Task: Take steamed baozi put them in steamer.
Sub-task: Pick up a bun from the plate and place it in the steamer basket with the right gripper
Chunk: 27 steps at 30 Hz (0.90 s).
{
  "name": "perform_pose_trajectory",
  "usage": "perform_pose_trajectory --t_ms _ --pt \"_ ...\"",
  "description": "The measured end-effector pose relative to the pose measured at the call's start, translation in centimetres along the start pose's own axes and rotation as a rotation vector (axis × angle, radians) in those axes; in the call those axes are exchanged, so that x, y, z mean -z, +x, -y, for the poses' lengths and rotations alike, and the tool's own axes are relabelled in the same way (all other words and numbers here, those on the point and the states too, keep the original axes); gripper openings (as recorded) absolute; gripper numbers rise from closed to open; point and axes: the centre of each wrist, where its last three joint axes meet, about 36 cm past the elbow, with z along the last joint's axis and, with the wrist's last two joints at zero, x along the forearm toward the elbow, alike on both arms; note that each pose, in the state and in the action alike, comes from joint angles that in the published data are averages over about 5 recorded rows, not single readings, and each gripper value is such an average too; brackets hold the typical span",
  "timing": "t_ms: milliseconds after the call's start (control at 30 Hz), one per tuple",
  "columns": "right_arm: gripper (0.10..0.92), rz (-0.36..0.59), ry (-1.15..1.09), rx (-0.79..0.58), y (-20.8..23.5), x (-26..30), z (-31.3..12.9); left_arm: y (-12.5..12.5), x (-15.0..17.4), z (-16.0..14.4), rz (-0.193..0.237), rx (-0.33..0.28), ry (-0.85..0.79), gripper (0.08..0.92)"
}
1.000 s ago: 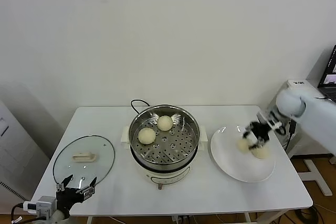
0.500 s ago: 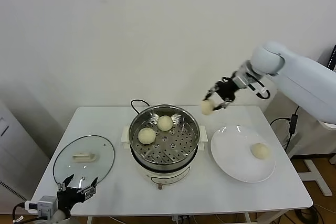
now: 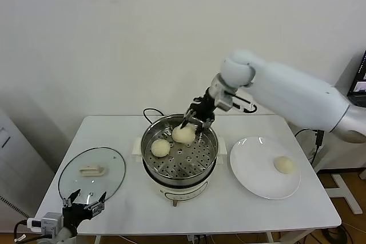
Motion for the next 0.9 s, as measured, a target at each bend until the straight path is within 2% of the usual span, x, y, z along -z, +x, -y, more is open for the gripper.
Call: perform_pose_trajectory --t_ms 367,700,800,900 --pt "0.484 0.060 0.118 0.091 -5.5 1.6 2.1 -0.1 0.0 0.0 0.002 0.000 0.001 0.823" --pt "0.484 0.098 0.152 0.128 -9.1 2.6 1.8 -0.1 -0.2 -0.1 0.002 0.003 0.001 0.823" --pt "0.519 0.102 0.159 0.130 -9.7 2.8 1.7 -0.1 -0.2 -0.1 0.002 0.003 0.001 0.823" --pt "0.609 0.098 0.164 0.125 -9.9 2.8 1.7 -0.1 -0.2 -0.1 0.002 0.003 0.001 0.823"
